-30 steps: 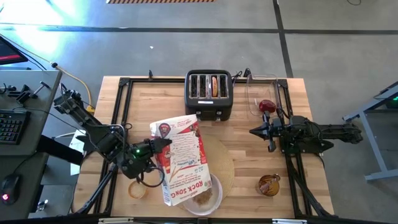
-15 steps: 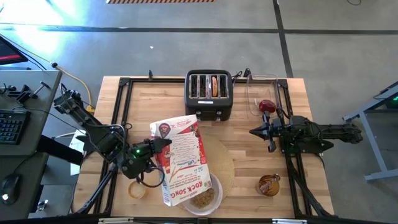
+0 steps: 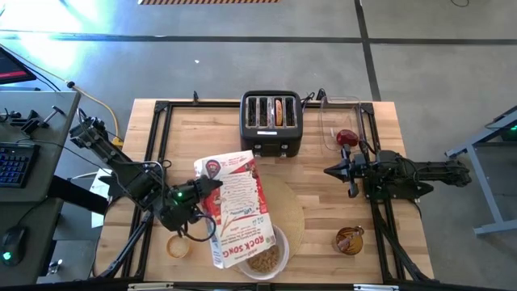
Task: Arrange a breakfast setting
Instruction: Pour the cereal from the white cereal box into the white bowl
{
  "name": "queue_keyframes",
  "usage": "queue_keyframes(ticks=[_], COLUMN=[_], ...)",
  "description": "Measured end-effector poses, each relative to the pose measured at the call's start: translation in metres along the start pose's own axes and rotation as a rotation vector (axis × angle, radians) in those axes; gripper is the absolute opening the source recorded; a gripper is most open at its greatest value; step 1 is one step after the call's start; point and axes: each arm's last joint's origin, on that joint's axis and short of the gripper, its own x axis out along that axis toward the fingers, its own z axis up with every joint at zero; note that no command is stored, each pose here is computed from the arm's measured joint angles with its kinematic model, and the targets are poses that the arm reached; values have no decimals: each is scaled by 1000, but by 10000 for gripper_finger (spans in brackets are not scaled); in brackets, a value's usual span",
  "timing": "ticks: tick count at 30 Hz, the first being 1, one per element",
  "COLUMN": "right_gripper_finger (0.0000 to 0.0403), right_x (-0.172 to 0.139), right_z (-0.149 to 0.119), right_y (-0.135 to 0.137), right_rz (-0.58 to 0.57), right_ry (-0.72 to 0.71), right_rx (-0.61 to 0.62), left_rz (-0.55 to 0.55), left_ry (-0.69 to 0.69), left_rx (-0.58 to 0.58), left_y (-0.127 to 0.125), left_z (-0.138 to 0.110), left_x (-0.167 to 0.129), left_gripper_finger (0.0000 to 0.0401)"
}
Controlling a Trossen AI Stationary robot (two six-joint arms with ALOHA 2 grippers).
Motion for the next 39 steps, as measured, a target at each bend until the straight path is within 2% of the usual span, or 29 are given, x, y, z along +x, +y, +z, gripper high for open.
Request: queue_keyframes(ticks=[4, 9, 29, 39], right_gripper_finger=[0, 0, 0, 0], right_x=[0, 0, 0, 0], right_z=[0, 0, 0, 0], right_y=[0, 0, 0, 0], right_rz=[0, 0, -3, 2], right_ry=[0, -1, 0, 0], right_rx=[0, 0, 0, 0], left_rz=[10, 18, -62, -136], left_ry=[-14, -10, 21, 11], left_rx=[42, 20, -141, -291], left_y=[2, 3, -7, -13], left_z=[1, 1, -4, -6], left_x=[0, 0, 0, -1], left_gripper_finger=[147, 143, 143, 143])
